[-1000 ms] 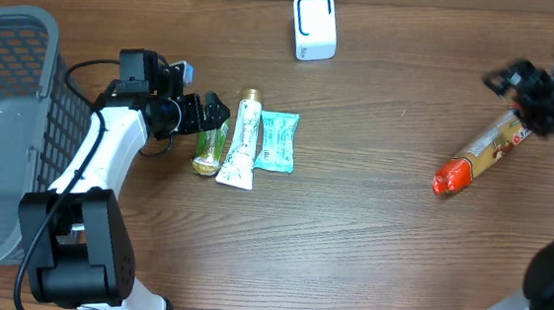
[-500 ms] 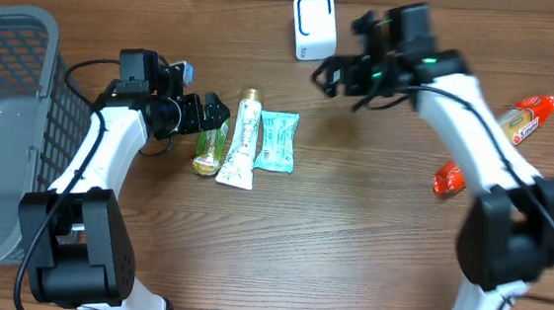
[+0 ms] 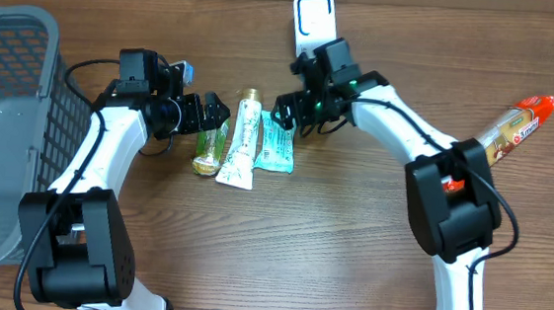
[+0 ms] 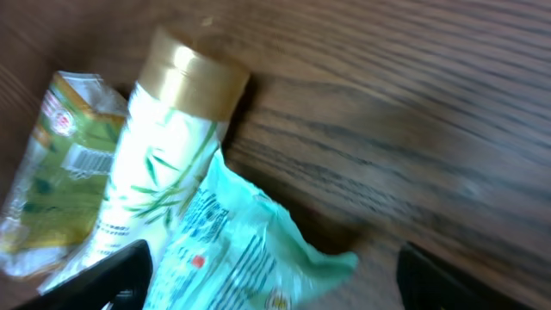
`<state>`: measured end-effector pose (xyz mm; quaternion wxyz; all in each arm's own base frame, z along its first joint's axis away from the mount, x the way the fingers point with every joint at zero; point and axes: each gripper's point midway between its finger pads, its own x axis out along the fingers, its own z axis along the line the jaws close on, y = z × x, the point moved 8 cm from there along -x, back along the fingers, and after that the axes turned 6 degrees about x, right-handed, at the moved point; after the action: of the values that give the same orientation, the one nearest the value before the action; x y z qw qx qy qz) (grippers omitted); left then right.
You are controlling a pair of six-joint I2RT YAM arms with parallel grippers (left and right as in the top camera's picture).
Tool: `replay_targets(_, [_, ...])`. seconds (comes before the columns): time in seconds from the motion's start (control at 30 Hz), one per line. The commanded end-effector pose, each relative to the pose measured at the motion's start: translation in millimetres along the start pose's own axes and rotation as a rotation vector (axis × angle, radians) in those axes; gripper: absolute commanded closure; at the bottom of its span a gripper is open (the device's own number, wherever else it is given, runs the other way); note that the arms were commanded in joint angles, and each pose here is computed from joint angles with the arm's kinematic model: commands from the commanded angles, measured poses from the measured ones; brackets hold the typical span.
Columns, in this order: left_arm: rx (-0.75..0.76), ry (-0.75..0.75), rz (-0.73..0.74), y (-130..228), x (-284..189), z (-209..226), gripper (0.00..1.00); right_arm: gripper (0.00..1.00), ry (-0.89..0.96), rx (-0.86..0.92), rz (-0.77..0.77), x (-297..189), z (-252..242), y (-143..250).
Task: Scan the item barcode
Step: 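Reach the right gripper to the mint-green packet and grasp it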
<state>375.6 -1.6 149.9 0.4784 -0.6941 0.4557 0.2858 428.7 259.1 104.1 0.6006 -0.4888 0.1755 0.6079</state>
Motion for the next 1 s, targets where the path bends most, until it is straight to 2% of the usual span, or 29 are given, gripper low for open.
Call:
replay_targets(0.0, [0.01, -0.001, -0.013, -4.4, -2.6, 0.6, 0.01, 0.2, 0.082, -0.089, -0.006, 11.8, -9.4, -2.3])
replay_targets(0.2, [0.01, -0.001, -0.014, -4.5, -2.6, 0.6, 0.0, 0.39, 0.227, -0.103, -0.004, 17.4, -25.1, 0.9])
replay_targets(0.37, [0.01, -0.001, -0.014, -4.5, -2.6, 0.5, 0.0, 0.73, 0.372, -0.151, 0.05, 12.7, -39.8, 9.1])
replay_targets(0.47, [0.01, -0.001, -0.014, -4.5, -2.6, 0.5, 0.0, 0.73, 0.451, -0.093, 0.091, 4.6, -52.2, 15.6])
replay_targets(0.6, [0.01, -0.001, -0.013, -4.4, -2.6, 0.5, 0.0, 0.76, 0.523, 0.115, 0.155, -16.3, -70.4, 26.1])
replay_targets(0.67, [0.01, -0.001, -0.014, -4.5, -2.6, 0.5, 0.01, 0.75, 0.49, 0.161, 0.195, -25.2, -72.7, 29.1])
replay_targets(0.77, [0.01, -0.001, -0.013, -4.4, -2.6, 0.5, 0.0, 0.56, 0.345, 0.228, 0.238, -39.7, -67.8, 27.6])
replay_targets(0.8, [0.01, -0.001, -0.013, -4.4, -2.6, 0.5, 0.0, 0.45, 0.269, 0.244, 0.241, -43.1, -64.0, 25.2])
replay_targets(0.83, [0.01, -0.001, -0.013, -4.4, -2.6, 0.6, 0.01, 0.39, 0.191, 0.25, 0.237, -45.0, -60.4, 22.1])
replay_targets(0.9, [0.01, -0.001, -0.013, -4.4, -2.6, 0.6, 0.0, 0.34, 0.07, 0.213, 0.216, -46.2, -55.8, 15.4])
replay_targets(0.97, [0.01, -0.001, -0.013, -4.4, -2.6, 0.6, 0.01, 0.28, 0.043, 0.163, 0.184, -45.7, -56.7, 9.5])
